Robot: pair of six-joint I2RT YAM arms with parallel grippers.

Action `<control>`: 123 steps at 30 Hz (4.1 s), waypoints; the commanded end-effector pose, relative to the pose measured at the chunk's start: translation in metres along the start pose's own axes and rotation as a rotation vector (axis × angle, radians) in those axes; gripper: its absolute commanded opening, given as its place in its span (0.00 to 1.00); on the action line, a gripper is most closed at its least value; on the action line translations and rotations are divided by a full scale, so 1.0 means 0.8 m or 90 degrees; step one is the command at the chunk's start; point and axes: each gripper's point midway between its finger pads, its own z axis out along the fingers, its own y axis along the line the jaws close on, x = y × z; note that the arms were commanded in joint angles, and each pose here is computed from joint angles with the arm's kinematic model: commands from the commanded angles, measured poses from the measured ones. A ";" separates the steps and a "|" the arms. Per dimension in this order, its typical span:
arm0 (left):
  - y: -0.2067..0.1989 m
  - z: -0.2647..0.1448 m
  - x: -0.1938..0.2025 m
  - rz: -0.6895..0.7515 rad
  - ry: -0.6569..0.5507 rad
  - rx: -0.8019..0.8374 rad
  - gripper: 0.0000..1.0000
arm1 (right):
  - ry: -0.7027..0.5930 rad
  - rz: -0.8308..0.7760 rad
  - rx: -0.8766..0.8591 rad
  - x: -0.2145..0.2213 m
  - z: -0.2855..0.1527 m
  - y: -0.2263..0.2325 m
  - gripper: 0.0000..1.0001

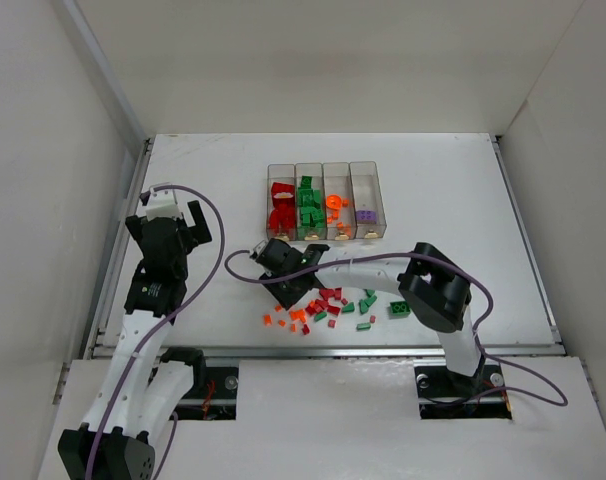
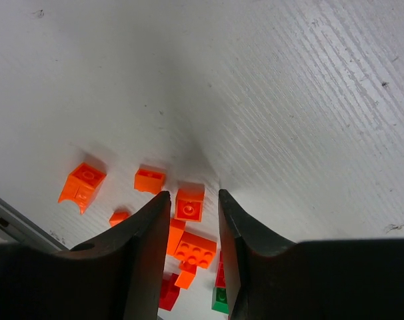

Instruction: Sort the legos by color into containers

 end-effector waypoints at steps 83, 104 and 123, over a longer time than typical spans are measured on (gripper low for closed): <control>-0.176 -0.161 0.324 1.087 0.200 1.086 0.32 | -0.228 0.321 0.198 -0.086 -0.149 -0.315 0.65; -0.264 -0.139 0.174 0.842 0.101 1.046 0.00 | -0.303 0.381 0.135 -0.092 -0.183 -0.341 0.65; -0.528 0.071 0.050 0.459 0.034 0.818 0.09 | -0.348 0.417 0.188 -0.090 -0.211 -0.436 0.65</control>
